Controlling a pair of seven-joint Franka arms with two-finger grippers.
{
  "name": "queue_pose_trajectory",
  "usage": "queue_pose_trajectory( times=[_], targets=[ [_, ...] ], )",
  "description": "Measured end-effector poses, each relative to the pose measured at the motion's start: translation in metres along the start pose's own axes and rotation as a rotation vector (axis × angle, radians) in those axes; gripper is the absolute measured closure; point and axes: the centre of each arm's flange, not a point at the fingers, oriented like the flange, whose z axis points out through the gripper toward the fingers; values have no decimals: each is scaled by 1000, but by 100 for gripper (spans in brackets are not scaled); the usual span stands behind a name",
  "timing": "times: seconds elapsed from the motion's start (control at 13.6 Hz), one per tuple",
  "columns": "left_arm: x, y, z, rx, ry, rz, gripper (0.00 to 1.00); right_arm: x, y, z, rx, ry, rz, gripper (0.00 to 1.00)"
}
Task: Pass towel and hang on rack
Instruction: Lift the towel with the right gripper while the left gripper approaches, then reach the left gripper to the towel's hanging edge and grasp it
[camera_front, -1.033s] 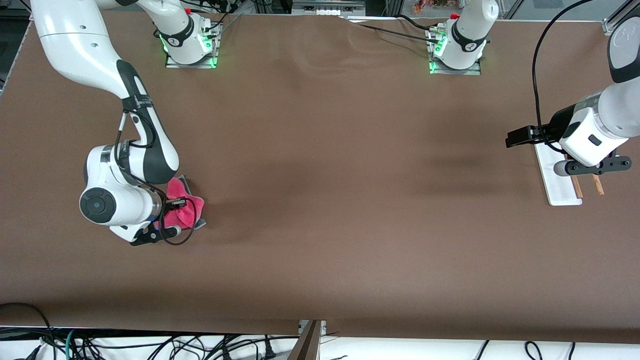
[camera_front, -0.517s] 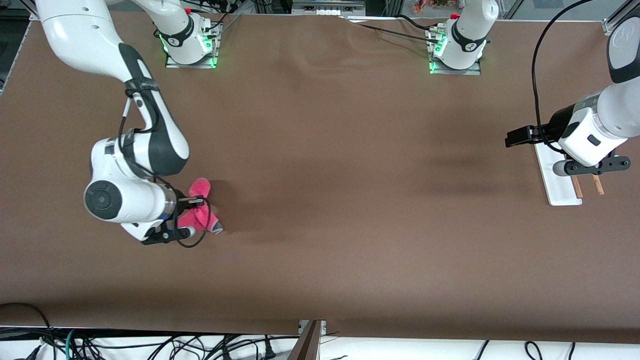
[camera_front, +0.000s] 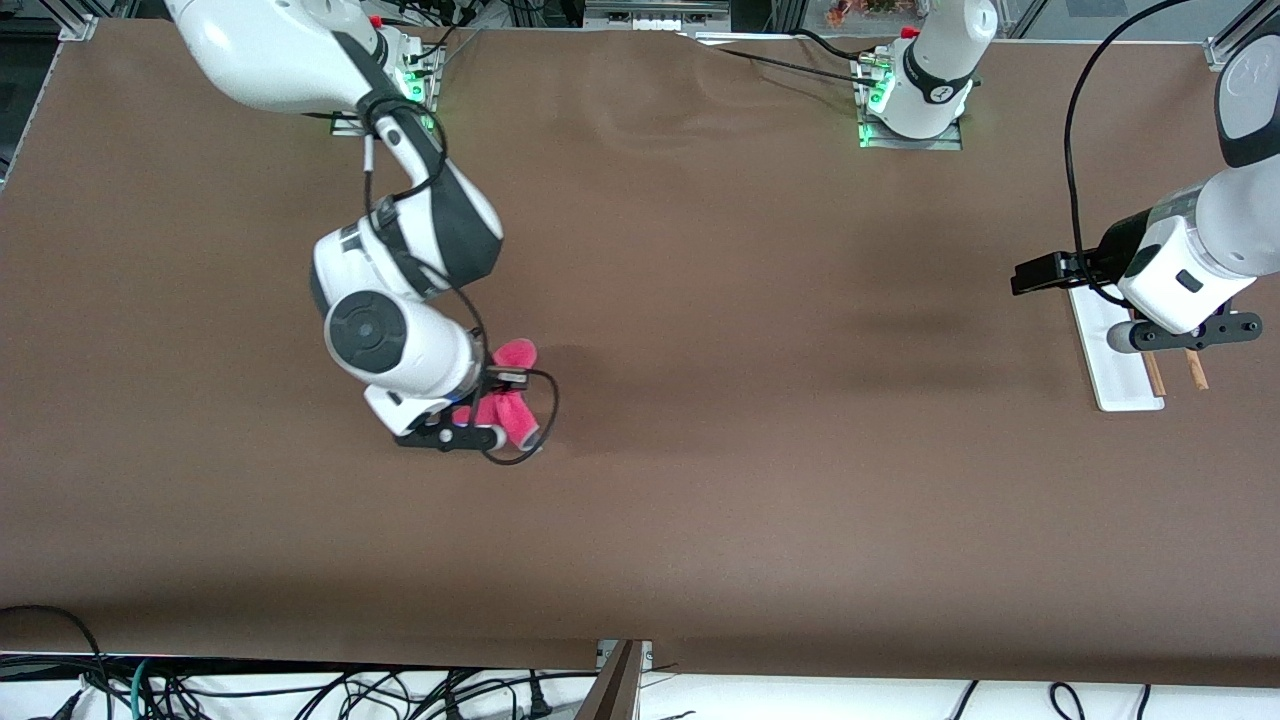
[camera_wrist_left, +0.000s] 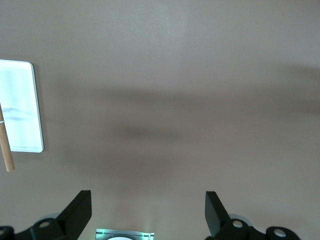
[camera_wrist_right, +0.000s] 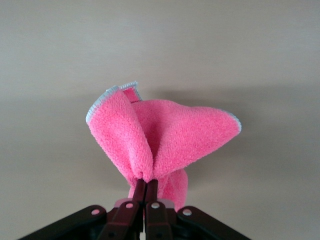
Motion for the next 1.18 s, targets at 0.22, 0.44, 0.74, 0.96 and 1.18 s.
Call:
queue_pose_trajectory(
  times=[0.22,0.44,0.74,0.96,1.18],
  targets=[
    [1,5,4,-30,-13,-1,0,-21,-45,-1,33,52,-12,98],
    [11,19,21,-142,-68,-7,0,-35,-73,0,57,84,-43,98],
    [25,55,46,-311,-113,37,0,-49,-101,-1,97,129,-53,98],
    [38,96,67,-418,-89,126,0,-67,-127,-1,132,152,-11,98],
    [56,121,96,-519,-56,254,0,-86,-157,-5,190,187,49,98]
  ],
)
